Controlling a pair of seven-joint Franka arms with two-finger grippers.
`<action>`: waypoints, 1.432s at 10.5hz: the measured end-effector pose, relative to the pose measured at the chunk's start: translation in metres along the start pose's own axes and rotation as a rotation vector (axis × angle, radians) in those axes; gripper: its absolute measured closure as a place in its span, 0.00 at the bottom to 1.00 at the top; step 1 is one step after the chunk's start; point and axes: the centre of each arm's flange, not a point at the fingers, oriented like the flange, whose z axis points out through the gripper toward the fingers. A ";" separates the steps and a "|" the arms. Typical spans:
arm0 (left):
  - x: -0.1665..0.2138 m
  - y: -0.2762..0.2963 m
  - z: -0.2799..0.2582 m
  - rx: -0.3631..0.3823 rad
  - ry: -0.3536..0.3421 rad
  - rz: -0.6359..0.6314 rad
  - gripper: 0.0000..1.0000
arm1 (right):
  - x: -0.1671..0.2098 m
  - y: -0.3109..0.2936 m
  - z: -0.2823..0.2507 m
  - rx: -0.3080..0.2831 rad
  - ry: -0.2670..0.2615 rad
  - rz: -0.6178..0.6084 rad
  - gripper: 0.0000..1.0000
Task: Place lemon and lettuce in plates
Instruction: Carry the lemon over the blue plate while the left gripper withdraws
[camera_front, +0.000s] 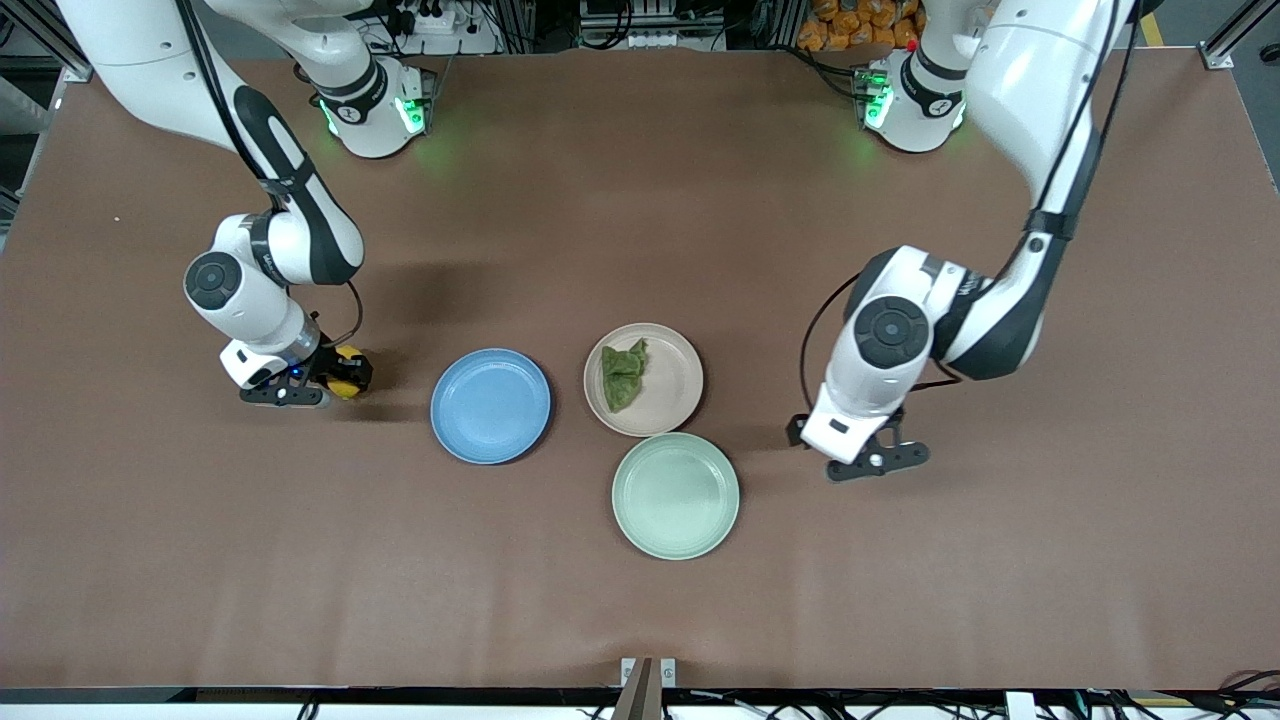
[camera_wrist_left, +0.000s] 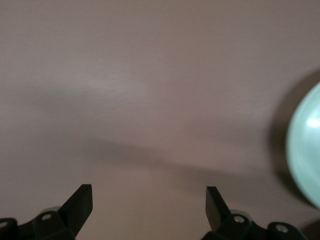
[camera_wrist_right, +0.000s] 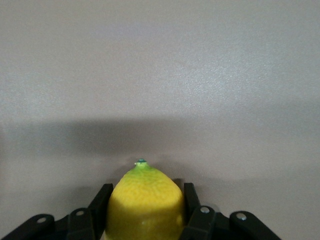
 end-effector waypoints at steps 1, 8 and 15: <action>-0.002 -0.013 0.001 0.032 -0.036 0.007 0.00 | 0.001 -0.001 -0.001 0.001 0.002 -0.001 0.37; -0.102 -0.111 -0.030 -0.007 -0.174 0.175 0.00 | 0.050 -0.019 -0.048 0.003 -0.120 -0.022 0.37; -0.041 -0.152 -0.232 -0.157 0.140 0.112 0.00 | 0.078 -0.138 -0.093 0.108 -0.084 -0.085 0.37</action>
